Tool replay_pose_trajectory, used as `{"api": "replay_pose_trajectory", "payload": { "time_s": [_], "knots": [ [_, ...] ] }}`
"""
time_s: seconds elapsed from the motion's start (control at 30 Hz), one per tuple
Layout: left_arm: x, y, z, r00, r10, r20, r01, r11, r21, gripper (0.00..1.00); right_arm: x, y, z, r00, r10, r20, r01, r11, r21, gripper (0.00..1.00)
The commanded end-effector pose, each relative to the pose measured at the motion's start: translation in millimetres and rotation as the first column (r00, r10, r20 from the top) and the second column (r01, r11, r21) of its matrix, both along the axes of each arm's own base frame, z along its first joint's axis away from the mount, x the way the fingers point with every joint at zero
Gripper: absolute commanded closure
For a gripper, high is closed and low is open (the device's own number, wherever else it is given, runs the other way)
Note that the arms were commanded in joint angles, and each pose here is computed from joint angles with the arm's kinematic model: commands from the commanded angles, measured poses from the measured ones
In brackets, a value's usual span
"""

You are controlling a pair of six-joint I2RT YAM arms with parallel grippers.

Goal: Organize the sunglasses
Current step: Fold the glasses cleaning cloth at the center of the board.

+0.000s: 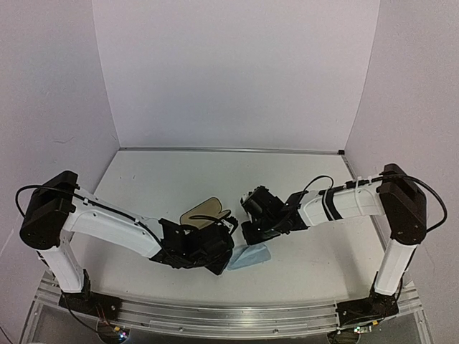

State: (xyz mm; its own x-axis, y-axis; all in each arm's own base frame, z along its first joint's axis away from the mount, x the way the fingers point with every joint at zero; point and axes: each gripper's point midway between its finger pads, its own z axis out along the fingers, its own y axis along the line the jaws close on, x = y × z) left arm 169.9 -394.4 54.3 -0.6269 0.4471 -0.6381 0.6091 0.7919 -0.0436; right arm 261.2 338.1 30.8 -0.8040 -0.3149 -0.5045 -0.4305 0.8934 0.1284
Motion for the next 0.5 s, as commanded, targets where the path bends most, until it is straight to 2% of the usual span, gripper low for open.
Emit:
{"api": "replay_pose_trajectory", "payload": {
  "time_s": [0.0, 0.47],
  "knots": [
    [13.3, -3.1, 36.1, 0.997, 0.059, 0.051, -0.052, 0.991, -0.125, 0.89, 3.6, 19.9, 11.9, 0.999, 0.029, 0.02, -0.03, 0.999, 0.029, 0.76],
    [16.4, 9.4, 38.3, 0.994, 0.098, 0.049, -0.089, 0.982, -0.168, 0.9, -11.7, 22.7, -10.2, 0.998, 0.053, -0.024, -0.053, 0.998, -0.015, 0.76]
  ]
}}
